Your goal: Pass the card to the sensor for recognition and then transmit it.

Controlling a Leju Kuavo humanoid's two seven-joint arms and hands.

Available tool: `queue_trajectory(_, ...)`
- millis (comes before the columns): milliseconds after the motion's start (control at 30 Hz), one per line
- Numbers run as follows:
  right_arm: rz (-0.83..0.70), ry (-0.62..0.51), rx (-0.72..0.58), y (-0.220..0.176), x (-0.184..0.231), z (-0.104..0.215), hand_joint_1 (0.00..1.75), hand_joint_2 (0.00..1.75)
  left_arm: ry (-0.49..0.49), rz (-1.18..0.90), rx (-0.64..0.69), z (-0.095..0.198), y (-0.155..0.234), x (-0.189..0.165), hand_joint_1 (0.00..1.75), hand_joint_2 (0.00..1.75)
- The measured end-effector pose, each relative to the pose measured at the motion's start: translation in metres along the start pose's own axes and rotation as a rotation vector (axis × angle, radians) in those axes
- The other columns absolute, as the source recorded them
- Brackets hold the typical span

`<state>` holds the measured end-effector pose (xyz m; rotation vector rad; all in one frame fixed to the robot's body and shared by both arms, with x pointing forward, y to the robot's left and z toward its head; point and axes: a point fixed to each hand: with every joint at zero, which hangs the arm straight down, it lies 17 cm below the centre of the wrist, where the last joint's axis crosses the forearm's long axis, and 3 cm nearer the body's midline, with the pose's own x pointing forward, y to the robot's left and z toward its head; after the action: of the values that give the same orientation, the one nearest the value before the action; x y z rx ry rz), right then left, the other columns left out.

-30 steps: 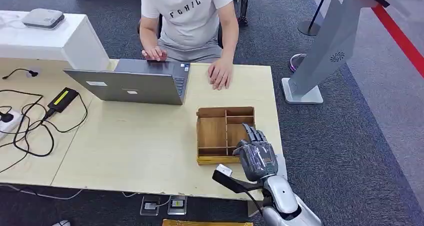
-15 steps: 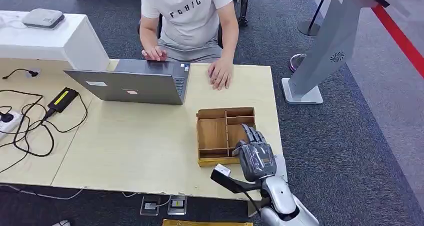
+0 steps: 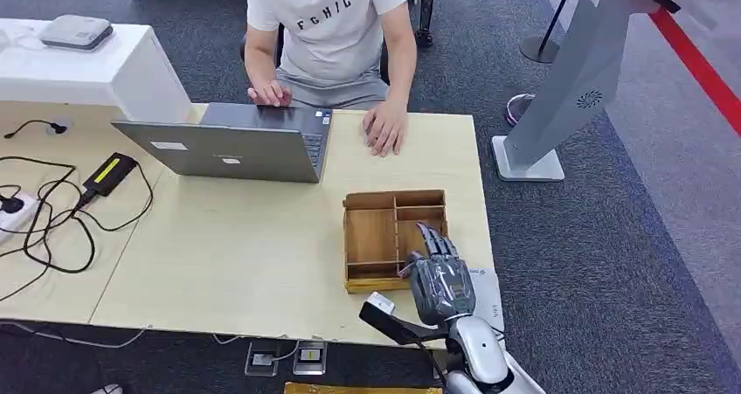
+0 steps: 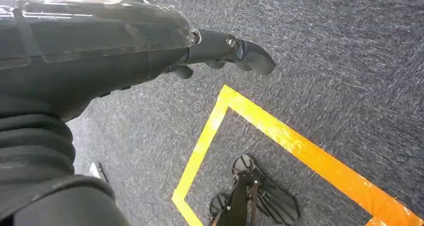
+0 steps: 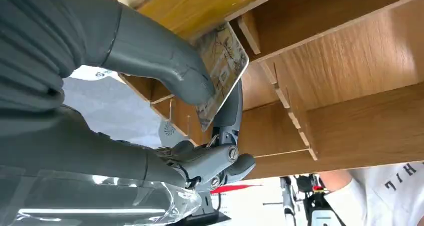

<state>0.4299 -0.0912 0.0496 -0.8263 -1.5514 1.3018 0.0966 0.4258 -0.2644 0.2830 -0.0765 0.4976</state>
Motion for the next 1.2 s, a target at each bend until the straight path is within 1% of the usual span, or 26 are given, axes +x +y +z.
queue_trajectory(267, -0.003, -0.011, -0.008, -0.002, 0.002, -0.001, 1.75, 1.75, 0.002, 0.002, -0.002, 0.0, 0.0, -0.001, 0.0, 0.0)
queue_trajectory(433, 0.005, -0.038, -0.021, -0.008, 0.005, -0.005, 1.75, 1.75, 0.003, -0.004, -0.002, 0.0, 0.0, -0.001, 0.0, 0.0)
queue_trajectory(500, 0.03, -0.063, -0.055, -0.021, 0.007, -0.012, 1.75, 1.75, 0.003, -0.004, -0.003, 0.0, -0.001, -0.001, 0.0, 0.0)
queue_trajectory(533, 0.059, -0.089, -0.097, -0.036, 0.009, -0.017, 1.75, 1.75, 0.003, -0.003, -0.002, 0.0, 0.0, -0.001, 0.0, 0.0)
queue_trajectory(633, 0.136, -0.161, -0.275, -0.101, 0.022, -0.032, 1.75, 1.75, 0.002, 0.001, -0.003, 0.0, 0.0, -0.001, 0.0, 0.0)
queue_trajectory(667, 0.15, -0.175, -0.315, -0.119, 0.026, -0.035, 1.75, 1.75, 0.002, 0.001, -0.003, 0.0, -0.001, -0.001, 0.0, 0.0)
queue_trajectory(867, 0.152, -0.221, -0.457, -0.184, 0.042, -0.037, 1.75, 1.75, 0.002, -0.009, 0.002, 0.0, 0.0, -0.002, 0.0, 0.0)
queue_trajectory(1067, 0.133, -0.245, -0.499, -0.201, 0.052, -0.033, 1.75, 1.75, 0.001, -0.013, 0.01, 0.0, 0.001, -0.003, 0.0, 0.0)
queue_trajectory(1200, 0.132, -0.258, -0.499, -0.205, 0.055, -0.034, 1.75, 1.75, 0.0, -0.019, 0.016, 0.0, 0.001, -0.003, 0.0, 0.0)
